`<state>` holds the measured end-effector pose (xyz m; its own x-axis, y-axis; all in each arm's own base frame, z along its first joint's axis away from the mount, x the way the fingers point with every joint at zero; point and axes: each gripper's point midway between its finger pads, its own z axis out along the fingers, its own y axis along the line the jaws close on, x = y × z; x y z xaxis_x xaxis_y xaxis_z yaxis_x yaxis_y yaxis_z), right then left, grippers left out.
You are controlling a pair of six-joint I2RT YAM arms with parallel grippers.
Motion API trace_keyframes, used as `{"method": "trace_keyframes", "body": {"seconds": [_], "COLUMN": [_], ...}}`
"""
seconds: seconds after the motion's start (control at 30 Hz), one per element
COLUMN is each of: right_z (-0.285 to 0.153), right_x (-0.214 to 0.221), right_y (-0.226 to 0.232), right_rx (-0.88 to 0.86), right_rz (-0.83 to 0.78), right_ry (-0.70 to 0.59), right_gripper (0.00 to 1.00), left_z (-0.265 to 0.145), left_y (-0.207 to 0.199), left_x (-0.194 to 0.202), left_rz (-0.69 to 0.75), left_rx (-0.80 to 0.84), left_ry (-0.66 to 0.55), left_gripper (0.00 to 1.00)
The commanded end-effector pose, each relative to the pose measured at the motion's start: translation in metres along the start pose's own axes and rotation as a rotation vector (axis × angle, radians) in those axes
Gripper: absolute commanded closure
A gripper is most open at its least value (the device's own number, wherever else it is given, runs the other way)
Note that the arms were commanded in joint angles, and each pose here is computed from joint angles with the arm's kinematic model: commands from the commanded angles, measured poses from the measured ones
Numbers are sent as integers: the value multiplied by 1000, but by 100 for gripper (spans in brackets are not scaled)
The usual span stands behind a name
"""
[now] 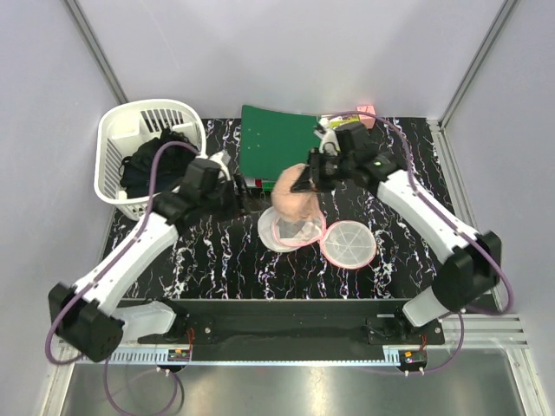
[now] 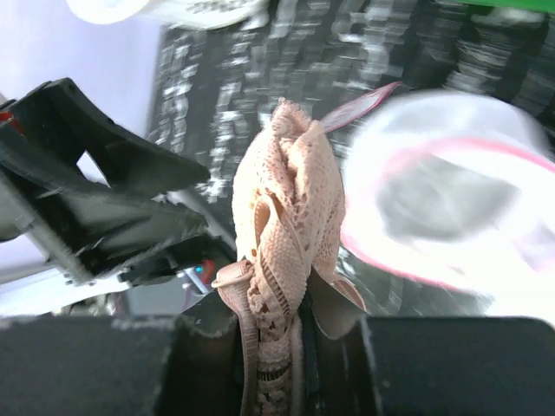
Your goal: Place the bra in the laundry bag and zip it closed
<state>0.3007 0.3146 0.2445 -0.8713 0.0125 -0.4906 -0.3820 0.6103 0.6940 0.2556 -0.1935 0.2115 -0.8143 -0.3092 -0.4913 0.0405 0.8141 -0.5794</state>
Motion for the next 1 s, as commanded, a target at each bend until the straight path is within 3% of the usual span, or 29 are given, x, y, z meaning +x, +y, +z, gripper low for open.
{"method": "trace_keyframes", "body": {"seconds": [0.0, 0.13, 0.3, 0.47, 0.7, 0.73, 0.97], "right_z": [-53, -91, -98, -86, -61, -58, -46], "right_x": [19, 13, 15, 21, 46, 48, 46], "right_y": [-41, -62, -76, -72, -84, -86, -90], "right_rx": [210, 267, 209, 119, 75, 74, 61], "right_rz": [26, 76, 193, 321, 495, 507, 611], "right_ry": [-1, -91, -65, 16, 156, 168, 206], "right_gripper": [100, 100, 100, 100, 100, 100, 100], "left_z": [27, 71, 118, 139, 152, 154, 146], "left_y": [-38, -51, -38, -31, -16, -14, -31], "left_x": [-29, -16, -4, 2, 12, 14, 16], "left_rz": [95, 192, 266, 328, 362, 366, 367], "left_rx": [40, 24, -40, -74, -111, -113, -51], "left_ry": [-83, 12, 113, 191, 251, 263, 300], "left_gripper": [38, 37, 34, 35, 56, 65, 92]}}
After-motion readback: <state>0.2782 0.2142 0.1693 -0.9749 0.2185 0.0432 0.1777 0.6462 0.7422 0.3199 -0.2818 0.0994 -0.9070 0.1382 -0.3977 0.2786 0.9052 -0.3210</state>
